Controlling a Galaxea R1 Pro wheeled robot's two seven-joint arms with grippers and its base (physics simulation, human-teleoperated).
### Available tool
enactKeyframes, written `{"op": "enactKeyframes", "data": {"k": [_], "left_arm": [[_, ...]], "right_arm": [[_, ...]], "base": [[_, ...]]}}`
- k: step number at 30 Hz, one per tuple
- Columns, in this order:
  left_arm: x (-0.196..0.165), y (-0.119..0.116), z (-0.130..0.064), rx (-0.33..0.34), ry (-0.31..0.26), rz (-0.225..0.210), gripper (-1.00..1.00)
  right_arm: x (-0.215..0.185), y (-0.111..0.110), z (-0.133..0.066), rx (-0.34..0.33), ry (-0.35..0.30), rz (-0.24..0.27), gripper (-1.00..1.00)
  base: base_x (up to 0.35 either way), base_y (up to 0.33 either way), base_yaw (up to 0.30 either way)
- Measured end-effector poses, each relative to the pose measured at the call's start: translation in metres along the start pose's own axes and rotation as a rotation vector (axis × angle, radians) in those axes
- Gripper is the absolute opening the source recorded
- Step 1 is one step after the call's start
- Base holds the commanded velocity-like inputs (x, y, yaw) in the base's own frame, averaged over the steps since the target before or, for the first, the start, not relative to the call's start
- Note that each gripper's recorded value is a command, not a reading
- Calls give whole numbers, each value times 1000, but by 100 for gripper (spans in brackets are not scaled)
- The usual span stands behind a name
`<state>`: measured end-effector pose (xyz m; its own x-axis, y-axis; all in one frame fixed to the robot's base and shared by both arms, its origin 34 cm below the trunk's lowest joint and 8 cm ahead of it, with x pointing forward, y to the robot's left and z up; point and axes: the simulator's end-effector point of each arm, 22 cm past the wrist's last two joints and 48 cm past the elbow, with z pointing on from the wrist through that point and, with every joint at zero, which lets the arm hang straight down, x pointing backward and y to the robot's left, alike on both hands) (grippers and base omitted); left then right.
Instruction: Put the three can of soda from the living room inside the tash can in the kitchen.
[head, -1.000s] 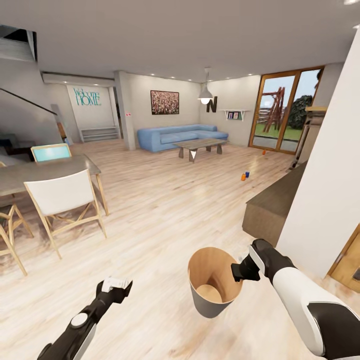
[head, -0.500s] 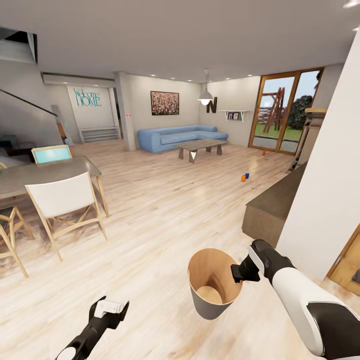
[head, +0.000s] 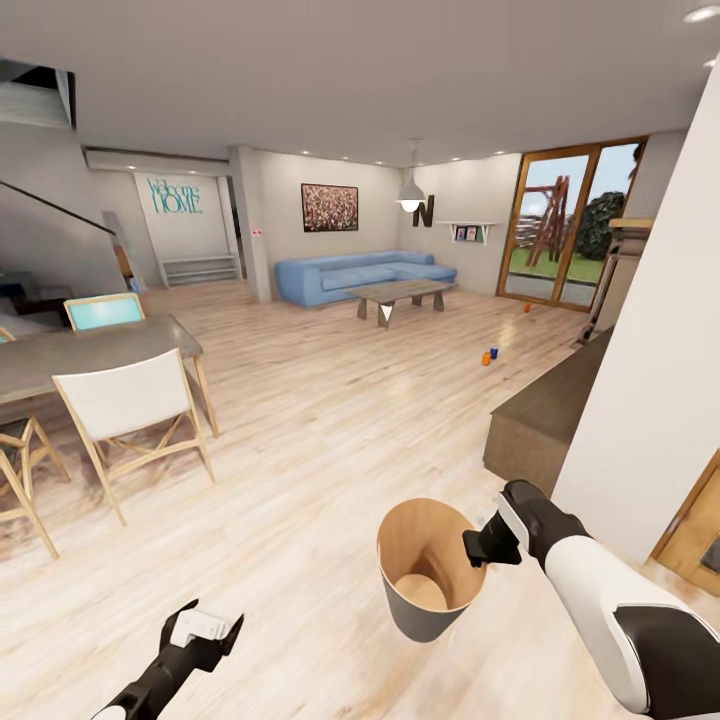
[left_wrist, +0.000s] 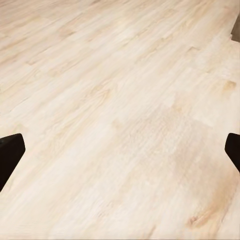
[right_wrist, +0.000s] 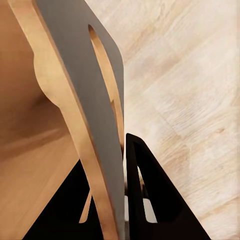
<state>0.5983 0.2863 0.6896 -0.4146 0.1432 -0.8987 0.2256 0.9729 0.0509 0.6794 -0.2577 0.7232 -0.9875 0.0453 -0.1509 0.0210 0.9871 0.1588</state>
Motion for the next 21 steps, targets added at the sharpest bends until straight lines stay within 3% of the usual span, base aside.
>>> {"op": "enactKeyframes", "data": {"k": [6, 13, 17, 21], "left_arm": [[-5, 0, -6, 19, 12, 1, 100], [0, -26, -25, 241, 74, 12, 100], [-4, -26, -29, 256, 81, 13, 100], [-4, -20, -28, 225, 81, 14, 100]], "right_arm": [[0, 0, -9, 4, 2, -1, -100], [0, -1, -18, 20, 8, -17, -100], [0, 0, -24, 24, 9, -23, -100], [0, 3, -25, 20, 10, -25, -100]], "base": [[0, 0, 0], [0, 0, 0], [0, 0, 0], [0, 0, 0]]}}
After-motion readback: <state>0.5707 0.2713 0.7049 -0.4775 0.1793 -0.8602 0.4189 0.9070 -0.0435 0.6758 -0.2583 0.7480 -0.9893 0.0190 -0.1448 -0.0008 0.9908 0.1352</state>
